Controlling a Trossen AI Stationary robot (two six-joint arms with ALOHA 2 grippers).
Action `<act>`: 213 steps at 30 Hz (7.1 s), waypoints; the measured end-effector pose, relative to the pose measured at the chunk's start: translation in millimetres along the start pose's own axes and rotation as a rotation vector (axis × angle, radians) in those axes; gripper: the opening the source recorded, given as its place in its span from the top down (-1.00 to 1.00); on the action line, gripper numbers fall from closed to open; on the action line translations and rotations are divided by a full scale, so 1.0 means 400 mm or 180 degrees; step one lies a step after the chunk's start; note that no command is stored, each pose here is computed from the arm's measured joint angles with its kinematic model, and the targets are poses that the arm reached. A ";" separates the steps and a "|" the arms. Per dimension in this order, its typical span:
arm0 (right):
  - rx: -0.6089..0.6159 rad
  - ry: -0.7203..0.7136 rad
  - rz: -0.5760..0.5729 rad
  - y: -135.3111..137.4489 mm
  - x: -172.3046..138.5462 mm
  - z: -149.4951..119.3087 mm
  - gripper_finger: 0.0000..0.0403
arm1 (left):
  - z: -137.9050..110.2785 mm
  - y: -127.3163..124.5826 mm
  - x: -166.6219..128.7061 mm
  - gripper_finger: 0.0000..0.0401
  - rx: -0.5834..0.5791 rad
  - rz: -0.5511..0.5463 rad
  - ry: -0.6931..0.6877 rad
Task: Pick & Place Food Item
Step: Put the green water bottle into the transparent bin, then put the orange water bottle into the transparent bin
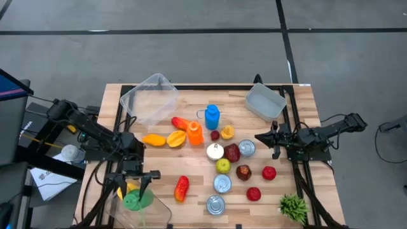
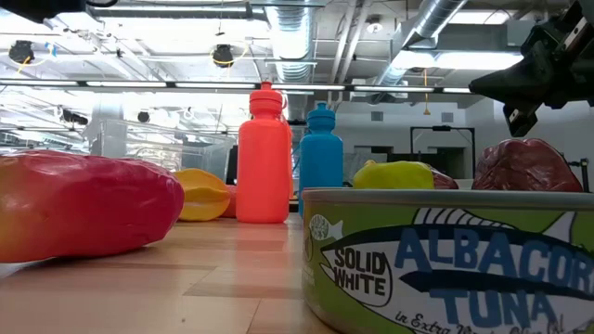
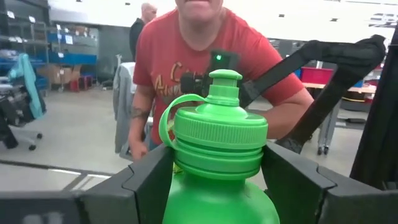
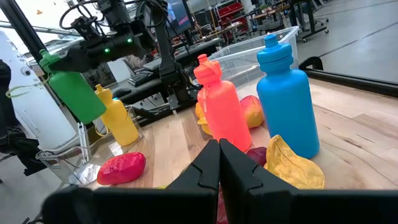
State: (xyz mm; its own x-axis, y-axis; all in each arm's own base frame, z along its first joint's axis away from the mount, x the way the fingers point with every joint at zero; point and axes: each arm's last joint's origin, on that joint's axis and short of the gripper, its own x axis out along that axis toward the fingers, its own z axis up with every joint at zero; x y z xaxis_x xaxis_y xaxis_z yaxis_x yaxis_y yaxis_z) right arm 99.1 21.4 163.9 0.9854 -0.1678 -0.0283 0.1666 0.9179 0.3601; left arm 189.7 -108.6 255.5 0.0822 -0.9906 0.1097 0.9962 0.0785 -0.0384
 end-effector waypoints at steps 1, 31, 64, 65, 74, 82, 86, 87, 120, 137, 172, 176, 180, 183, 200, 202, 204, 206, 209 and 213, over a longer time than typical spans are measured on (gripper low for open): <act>0.0000 0.0001 0.0001 0.000 0.000 0.000 1.00 | -0.007 0.004 0.001 -0.11 -0.0056 0.0000 0.0030; 0.0000 0.0001 0.0001 0.000 0.000 0.000 1.00 | -0.072 0.035 0.021 -0.11 -0.0079 -0.0425 0.0219; 0.0000 0.0001 0.0000 0.000 0.000 0.000 1.00 | -0.117 0.071 0.038 -0.11 -0.0215 -0.0462 0.0112; 0.0000 0.0000 0.0000 0.000 0.000 0.000 1.00 | -0.120 0.072 0.038 -0.11 -0.0201 -0.0467 0.0118; -0.0001 0.0000 0.0000 0.000 0.000 0.000 1.00 | -0.141 0.075 0.049 -0.11 -0.0217 -0.0517 0.0142; -0.0001 0.0001 0.0000 0.000 0.000 0.000 1.00 | -0.158 0.084 0.045 -0.11 -0.0210 -0.0517 0.0187; 0.0000 0.0001 0.0001 0.000 0.000 0.000 1.00 | -0.179 0.092 0.046 -0.11 -0.0247 -0.0578 0.0220; 0.0000 0.0001 0.0001 0.000 0.000 0.000 1.00 | -0.182 0.093 0.046 -0.11 -0.0231 -0.0599 0.0219; 0.0001 0.0000 0.0001 0.000 0.000 0.000 1.00 | -0.246 0.113 0.031 -0.11 -0.0162 -0.0562 0.0431; 0.0000 0.0001 0.0001 0.000 0.000 0.000 1.00 | -0.250 0.117 0.031 -0.11 -0.0187 -0.0378 0.0453; 0.0000 0.0001 0.0001 0.000 0.000 0.000 1.00 | -0.118 0.133 -0.055 -0.56 0.0073 0.0635 0.0165; -0.0001 0.0001 0.0001 0.000 0.000 0.000 1.00 | -0.036 0.114 -0.098 -0.56 0.0394 0.1101 -0.0058; 0.0001 0.0000 0.0001 0.000 0.000 0.000 1.00 | 0.067 0.080 -0.139 -0.53 0.0565 0.1691 -0.0515; -0.0001 0.0001 0.0001 0.000 0.000 0.000 1.00 | 0.157 0.042 -0.168 -0.47 0.0630 0.2091 -0.1030; 0.0000 0.0000 0.0001 0.000 0.000 0.000 1.00 | 0.448 -0.239 -0.217 0.95 0.1585 0.2960 -0.1249; 0.0000 0.0001 0.0001 0.000 0.000 0.000 1.00 | 0.447 -0.273 -0.220 0.98 0.1671 0.3061 -0.1240; 0.0000 0.0001 0.0001 0.000 0.000 0.000 1.00 | 0.434 -0.297 -0.227 0.99 0.1664 0.3306 -0.1177; -0.0001 0.0001 -0.0001 0.000 0.000 0.000 1.00 | 0.412 -0.306 -0.235 0.99 0.1615 0.3586 -0.1070; 0.0001 0.0000 0.0002 0.000 0.000 0.000 1.00 | 0.379 -0.311 -0.244 1.00 0.1552 0.3857 -0.1046; -0.0003 0.0000 0.0000 0.000 0.000 0.000 1.00 | 0.329 -0.297 -0.254 1.00 0.1433 0.4106 -0.1033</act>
State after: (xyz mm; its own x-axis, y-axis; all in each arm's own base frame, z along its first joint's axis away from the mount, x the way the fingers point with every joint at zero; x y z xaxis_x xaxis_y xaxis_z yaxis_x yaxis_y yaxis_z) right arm 99.1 21.4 163.8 0.9854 -0.1678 -0.0284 0.1667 0.9182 0.3593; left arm 66.9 -2.4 379.5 0.8754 -0.1295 0.4656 0.1340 0.9907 0.0237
